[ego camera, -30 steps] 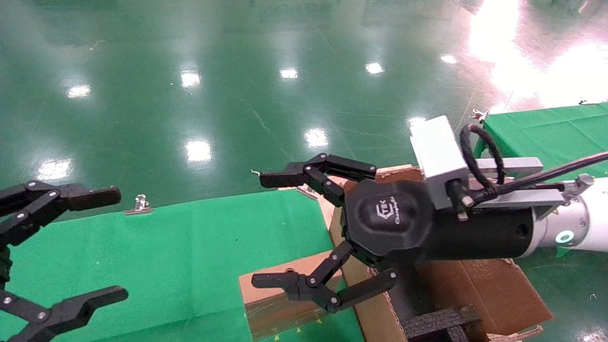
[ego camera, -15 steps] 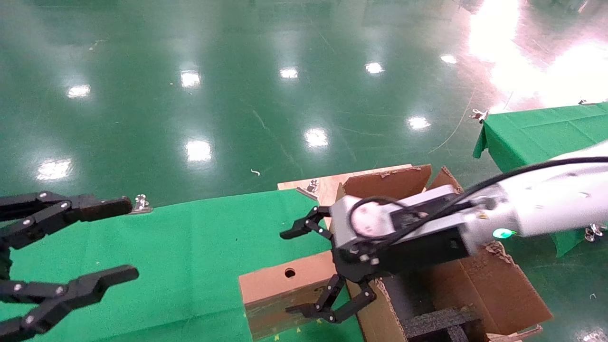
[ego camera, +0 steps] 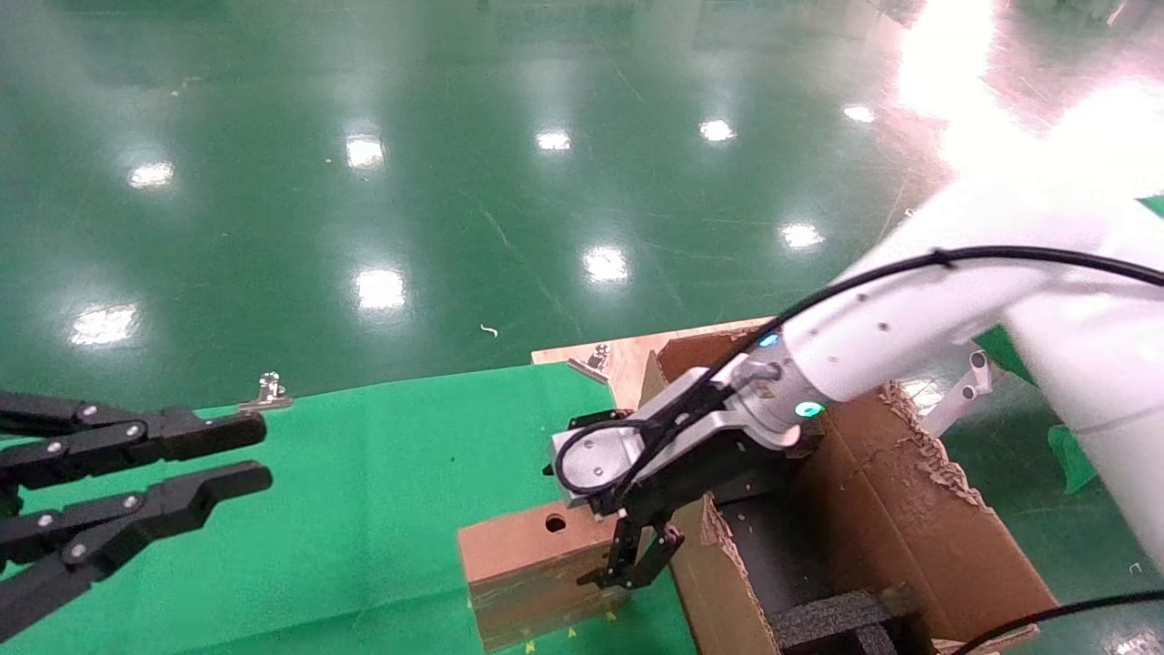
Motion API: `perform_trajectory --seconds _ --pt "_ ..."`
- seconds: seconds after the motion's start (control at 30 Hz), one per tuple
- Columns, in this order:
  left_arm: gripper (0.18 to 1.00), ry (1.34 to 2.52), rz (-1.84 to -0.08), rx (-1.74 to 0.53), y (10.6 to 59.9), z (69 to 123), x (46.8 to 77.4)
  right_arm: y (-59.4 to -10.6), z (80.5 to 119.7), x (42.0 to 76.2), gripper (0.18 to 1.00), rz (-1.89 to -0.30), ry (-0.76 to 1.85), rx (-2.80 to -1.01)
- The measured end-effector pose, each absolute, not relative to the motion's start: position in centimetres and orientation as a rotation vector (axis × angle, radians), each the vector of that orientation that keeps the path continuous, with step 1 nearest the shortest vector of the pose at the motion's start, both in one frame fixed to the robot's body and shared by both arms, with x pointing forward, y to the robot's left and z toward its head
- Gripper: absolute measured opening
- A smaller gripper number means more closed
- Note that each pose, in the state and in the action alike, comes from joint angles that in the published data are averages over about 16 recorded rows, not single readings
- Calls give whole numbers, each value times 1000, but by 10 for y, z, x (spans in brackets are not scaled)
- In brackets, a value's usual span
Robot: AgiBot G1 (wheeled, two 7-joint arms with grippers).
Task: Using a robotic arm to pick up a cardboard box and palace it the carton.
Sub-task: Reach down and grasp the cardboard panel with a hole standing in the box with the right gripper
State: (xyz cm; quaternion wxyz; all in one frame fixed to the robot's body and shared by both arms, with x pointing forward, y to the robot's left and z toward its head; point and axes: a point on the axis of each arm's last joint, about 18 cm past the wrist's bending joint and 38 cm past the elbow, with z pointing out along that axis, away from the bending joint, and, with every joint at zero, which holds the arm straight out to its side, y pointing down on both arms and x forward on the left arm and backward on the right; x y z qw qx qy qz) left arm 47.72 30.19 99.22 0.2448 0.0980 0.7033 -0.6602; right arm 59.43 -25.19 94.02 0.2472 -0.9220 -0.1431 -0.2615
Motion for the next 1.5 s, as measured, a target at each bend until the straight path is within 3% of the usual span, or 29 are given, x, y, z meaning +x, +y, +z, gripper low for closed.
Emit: perform_trajectory --seconds 0.33,0.6,1.0,1.2,1.5 --pt "246 1920 -1802 267 302 992 477 -242 940 611 1001 -721 -477 -2648" --pt "236 1919 -1802 267 302 992 477 -241 941 614 998 -723 -494 -2667" --pt "362 1919 -1803 267 302 992 477 -240 940 613 926 -718 -489 -2653" --pt "482 1919 -1803 267 302 992 477 -240 940 612 840 -716 -487 -2649" --pt "700 1919 -1803 267 302 992 477 -240 940 612 640 -717 -484 -2645"
